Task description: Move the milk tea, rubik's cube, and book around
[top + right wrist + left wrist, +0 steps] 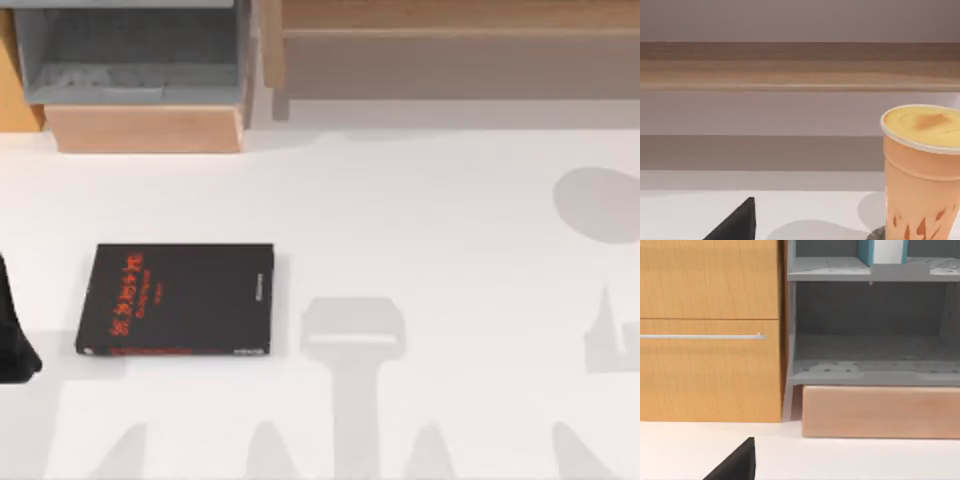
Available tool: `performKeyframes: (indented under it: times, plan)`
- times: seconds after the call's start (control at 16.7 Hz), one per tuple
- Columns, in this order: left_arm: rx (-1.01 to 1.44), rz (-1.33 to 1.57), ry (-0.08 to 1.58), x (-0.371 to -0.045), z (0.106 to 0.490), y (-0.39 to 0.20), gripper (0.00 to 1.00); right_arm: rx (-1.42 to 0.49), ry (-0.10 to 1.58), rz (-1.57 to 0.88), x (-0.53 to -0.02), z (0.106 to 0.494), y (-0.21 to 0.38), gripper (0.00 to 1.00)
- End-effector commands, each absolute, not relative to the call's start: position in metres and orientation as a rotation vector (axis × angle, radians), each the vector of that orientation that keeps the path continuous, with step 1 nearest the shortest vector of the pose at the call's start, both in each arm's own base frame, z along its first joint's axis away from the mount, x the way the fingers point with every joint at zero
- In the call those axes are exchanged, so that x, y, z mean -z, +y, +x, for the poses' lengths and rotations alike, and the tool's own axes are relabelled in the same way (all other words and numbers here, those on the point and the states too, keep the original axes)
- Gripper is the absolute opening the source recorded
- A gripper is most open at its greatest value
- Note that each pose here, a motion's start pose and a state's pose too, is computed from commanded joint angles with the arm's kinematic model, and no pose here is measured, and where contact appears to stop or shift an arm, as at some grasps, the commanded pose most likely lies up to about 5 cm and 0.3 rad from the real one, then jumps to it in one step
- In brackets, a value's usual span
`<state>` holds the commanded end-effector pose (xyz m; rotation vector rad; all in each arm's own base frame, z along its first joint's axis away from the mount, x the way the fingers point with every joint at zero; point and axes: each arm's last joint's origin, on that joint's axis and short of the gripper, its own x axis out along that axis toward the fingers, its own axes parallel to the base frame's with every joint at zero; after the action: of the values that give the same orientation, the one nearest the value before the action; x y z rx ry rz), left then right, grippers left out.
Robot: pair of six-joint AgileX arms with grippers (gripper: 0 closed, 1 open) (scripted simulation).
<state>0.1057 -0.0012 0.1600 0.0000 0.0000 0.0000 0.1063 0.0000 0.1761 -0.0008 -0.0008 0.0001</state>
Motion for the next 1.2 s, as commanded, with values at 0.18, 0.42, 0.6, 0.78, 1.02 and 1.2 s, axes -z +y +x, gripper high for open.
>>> performKeyframes:
  times: [0.18,0.42,0.6,0.78,1.02,1.2]
  plan:
    - [0.0,0.0,0.0,-0.16,0.106,-0.001,1.0,0.0,0.0,0.0,-0.16,0.106,-0.001,1.0]
    - [0.0,0.0,0.0,-0.16,0.106,-0.001,1.0,0.0,0.0,0.0,-0.16,0.106,-0.001,1.0]
    - [0.002,-0.001,-0.009,-0.168,0.106,-0.002,1.0,0.0,0.0,0.0,-0.16,0.106,-0.001,1.0]
    - [0.008,-0.004,-0.033,-0.197,0.111,-0.003,1.0,0.0,0.0,0.0,-0.16,0.106,-0.001,1.0]
    - [0.02,-0.012,-0.046,-0.251,0.139,-0.007,1.0,0.0,0.0,0.0,-0.16,0.106,-0.001,1.0]
    - [0.028,-0.017,-0.038,-0.287,0.186,-0.013,1.0,0.0,0.0,0.0,-0.16,0.106,-0.001,1.0]
